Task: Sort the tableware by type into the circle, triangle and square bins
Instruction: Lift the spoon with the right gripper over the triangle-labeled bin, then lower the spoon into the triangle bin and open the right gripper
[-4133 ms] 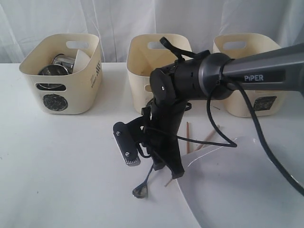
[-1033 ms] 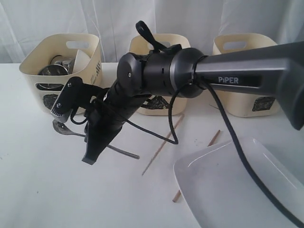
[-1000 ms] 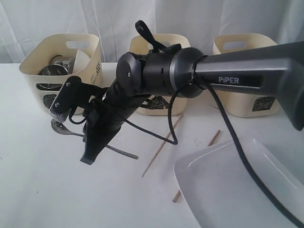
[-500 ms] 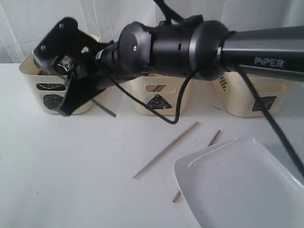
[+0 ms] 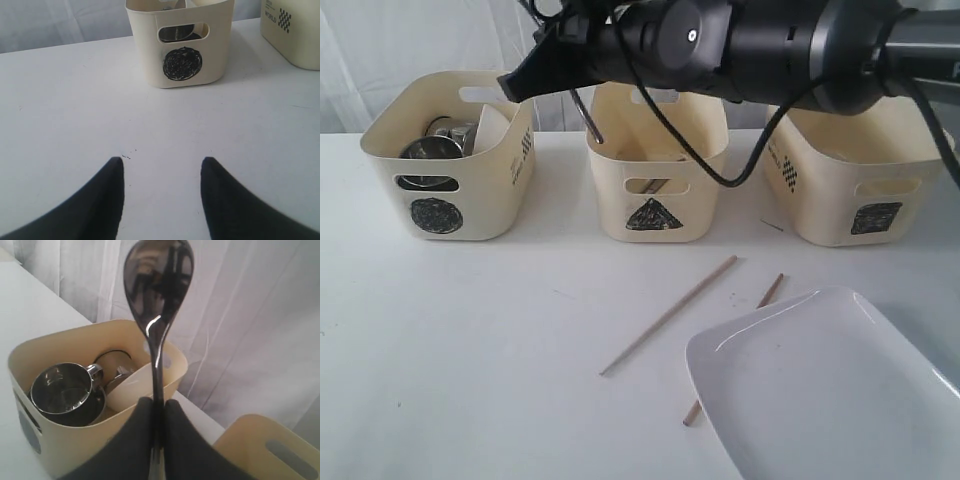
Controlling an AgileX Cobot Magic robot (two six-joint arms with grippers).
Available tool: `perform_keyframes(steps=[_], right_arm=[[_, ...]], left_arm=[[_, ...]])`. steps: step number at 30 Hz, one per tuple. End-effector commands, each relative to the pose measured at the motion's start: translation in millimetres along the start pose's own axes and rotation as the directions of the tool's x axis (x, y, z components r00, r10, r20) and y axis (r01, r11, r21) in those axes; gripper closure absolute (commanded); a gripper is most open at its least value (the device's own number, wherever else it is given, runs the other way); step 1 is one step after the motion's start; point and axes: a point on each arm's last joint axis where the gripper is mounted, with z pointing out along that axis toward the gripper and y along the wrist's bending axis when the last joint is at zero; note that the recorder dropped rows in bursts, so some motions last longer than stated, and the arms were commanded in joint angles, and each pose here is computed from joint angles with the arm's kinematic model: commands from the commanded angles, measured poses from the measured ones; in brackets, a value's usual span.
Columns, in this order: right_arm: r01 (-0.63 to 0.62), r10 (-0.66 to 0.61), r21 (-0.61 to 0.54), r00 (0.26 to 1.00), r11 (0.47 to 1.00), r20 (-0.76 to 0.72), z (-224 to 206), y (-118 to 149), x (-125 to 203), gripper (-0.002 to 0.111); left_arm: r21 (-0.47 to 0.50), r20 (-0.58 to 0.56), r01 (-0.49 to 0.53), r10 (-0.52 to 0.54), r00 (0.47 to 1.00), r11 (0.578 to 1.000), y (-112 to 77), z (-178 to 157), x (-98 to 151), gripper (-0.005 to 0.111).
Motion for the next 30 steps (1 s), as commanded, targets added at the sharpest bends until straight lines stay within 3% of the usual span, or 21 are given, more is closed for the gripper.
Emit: perform_keyframes(steps=[1, 11, 16, 30], right_arm=[[-0.022, 0.022, 0.044, 1.000, 0.999, -0.003, -9.6, -16.9, 4.2, 0.108], [-0.045, 0.041, 0.272, 0.999, 0.961, 0.020, -9.9, -80.5, 43.3, 0.108], [-0.033, 0.032, 0.298, 0.999, 0.954, 0.008, 13.0, -82.8, 65.2, 0.108], [-0.030, 0.038, 0.299, 0.999, 0.954, -0.019, 48.2, -89.7, 85.7, 0.108]], left_arm=[[-0.001, 0.008, 0.013, -0.013, 1.000, 1.000, 0.0, -0.1, 0.1, 0.054], [-0.001, 0.008, 0.013, -0.013, 1.000, 1.000, 0.0, -0.1, 0.1, 0.054], [-0.001, 0.008, 0.013, -0.013, 1.000, 1.000, 0.0, -0.1, 0.1, 0.054], [-0.001, 0.008, 0.013, -0.013, 1.000, 1.000, 0.0, -0.1, 0.1, 0.054]])
